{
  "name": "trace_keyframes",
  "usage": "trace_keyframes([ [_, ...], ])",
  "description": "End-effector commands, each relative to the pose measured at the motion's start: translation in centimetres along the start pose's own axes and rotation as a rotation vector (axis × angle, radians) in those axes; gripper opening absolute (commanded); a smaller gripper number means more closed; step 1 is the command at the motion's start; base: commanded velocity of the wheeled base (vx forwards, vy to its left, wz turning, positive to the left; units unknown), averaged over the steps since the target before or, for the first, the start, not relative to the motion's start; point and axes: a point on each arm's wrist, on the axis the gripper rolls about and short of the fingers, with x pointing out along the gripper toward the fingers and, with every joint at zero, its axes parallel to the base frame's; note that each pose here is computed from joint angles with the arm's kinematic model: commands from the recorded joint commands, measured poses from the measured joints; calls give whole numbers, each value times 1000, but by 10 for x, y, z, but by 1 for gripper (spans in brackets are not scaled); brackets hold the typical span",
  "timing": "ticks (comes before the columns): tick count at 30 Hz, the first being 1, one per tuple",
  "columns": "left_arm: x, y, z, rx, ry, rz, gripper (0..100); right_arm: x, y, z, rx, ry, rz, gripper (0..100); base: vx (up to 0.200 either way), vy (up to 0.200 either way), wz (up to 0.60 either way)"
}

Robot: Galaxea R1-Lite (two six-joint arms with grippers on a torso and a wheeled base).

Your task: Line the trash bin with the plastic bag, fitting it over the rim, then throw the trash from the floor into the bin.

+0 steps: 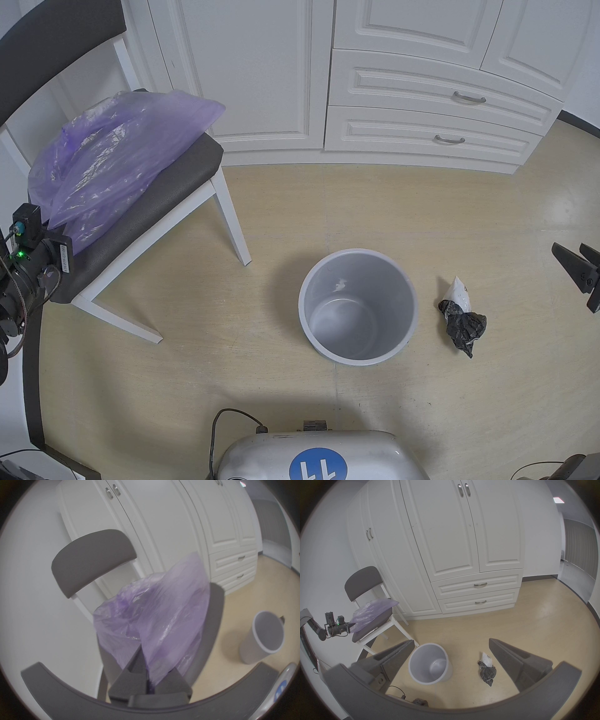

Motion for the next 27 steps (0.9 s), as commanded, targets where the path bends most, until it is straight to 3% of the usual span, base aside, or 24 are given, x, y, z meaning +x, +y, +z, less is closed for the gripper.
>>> trace_keyframes([
  [1, -23, -18, 20, -76, -98, -114, 0, 3, 0, -5, -3, 25, 5, 100, 0, 0, 0],
  [6, -31, -45, 27, -136, -124, -239, 0, 9, 0, -11, -20, 66, -1, 100, 0, 0, 0],
  [14, -34, -67, 40, -173, -145, -299, 0, 10, -1, -15, -38, 81, -2, 100, 0, 0, 0],
  [18, -28, -94, 56, -200, -190, -388, 0, 10, -1, -15, -39, 81, -2, 100, 0, 0, 0],
  [22, -23, -110, 62, -246, -253, -405, 0, 10, -1, -16, -41, 86, -4, 100, 0, 0, 0],
  [27, -30, -145, 65, -331, -335, -399, 0, 10, -1, -16, -41, 89, -3, 100, 0, 0, 0],
])
